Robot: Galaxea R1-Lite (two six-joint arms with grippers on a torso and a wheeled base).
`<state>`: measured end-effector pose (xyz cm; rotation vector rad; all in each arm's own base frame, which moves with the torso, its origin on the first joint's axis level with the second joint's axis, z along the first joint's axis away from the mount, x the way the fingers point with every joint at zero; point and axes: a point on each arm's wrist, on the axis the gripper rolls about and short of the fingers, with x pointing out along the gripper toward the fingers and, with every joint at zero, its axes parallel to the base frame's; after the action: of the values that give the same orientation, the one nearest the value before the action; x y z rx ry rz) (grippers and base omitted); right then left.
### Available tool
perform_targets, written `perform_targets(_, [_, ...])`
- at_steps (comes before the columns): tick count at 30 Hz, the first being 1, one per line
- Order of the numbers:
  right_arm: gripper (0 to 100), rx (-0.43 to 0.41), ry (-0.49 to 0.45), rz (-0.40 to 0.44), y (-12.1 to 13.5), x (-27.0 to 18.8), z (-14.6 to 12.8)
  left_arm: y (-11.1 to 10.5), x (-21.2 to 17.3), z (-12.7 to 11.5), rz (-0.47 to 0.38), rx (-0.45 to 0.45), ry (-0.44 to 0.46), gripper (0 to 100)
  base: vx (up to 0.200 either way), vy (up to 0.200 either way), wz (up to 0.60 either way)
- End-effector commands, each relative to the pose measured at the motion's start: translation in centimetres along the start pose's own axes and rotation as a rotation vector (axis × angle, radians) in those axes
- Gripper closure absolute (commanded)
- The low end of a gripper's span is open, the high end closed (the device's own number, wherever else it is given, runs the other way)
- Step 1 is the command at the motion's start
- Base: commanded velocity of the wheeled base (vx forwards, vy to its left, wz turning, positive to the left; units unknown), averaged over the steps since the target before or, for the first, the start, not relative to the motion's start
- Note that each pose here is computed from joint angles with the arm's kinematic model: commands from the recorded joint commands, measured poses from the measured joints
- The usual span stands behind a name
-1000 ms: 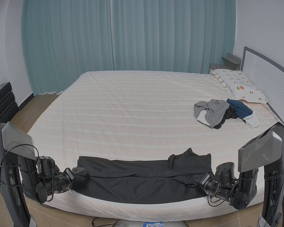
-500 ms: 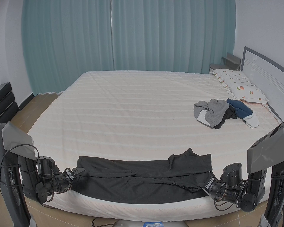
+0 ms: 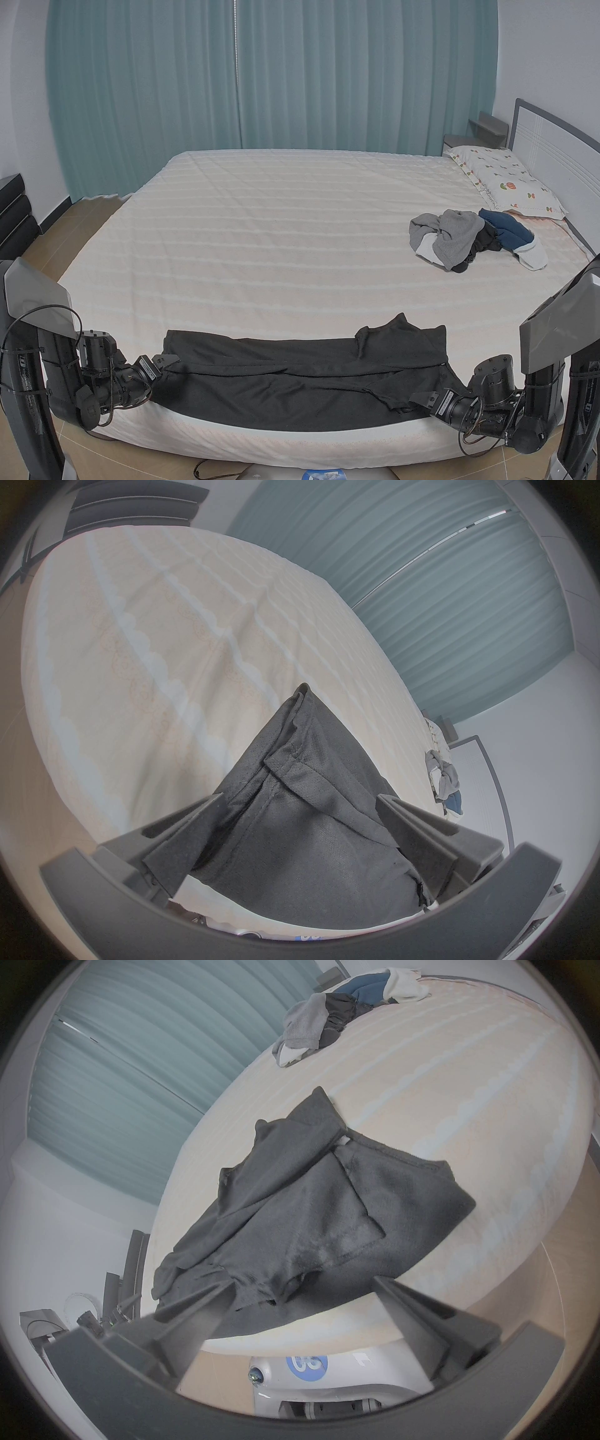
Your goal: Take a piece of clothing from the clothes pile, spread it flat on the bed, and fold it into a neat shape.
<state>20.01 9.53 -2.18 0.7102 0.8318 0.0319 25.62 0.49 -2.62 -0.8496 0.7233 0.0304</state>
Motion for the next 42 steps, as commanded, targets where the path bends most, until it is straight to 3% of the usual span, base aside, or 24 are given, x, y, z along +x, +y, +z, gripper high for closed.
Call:
perform_targets(1, [0, 0.007, -0.035, 0.029, 0.2, -0.8, 0.5, 0.0, 0.0, 0.0, 0.000, -0.001, 0.000, 0, 0.000, 0.000, 0.00])
perform_targets(6, [0, 0.041, -0.118, 0.112, 1.1, -2.3, 2.1, 0.0, 0.0, 0.0, -0.001, 0.000, -0.001, 0, 0.000, 0.000, 0.00])
perform_targets(13, [0, 0.090, -0.074, 0.204, 1.4, -2.6, 3.1, 0.0, 0.0, 0.0, 0.000, -0.001, 0.000, 0, 0.000, 0.000, 0.00])
perform_targets(20, [0, 0.101, -0.064, 0.196, 1.4, -0.9, 3.2, 0.0, 0.0, 0.0, 0.000, -0.001, 0.000, 0, 0.000, 0.000, 0.00])
perform_targets(27, [0, 0.077, 0.009, 0.075, -0.6, 2.3, 1.5, 0.0, 0.0, 0.0, 0.000, -0.001, 0.000, 0, 0.000, 0.000, 0.00])
perform_targets(31, [0, 0.038, 0.000, 0.057, -1.0, 2.2, 1.6, 0.0, 0.0, 0.0, 0.002, -0.001, 0.000, 0, 0.000, 0.000, 0.00])
perform_targets(42, [0, 0.026, -0.032, 0.034, -1.5, 1.3, 2.3, 0.0, 0.0, 0.0, 0.002, -0.001, 0.000, 0, 0.000, 0.000, 0.00])
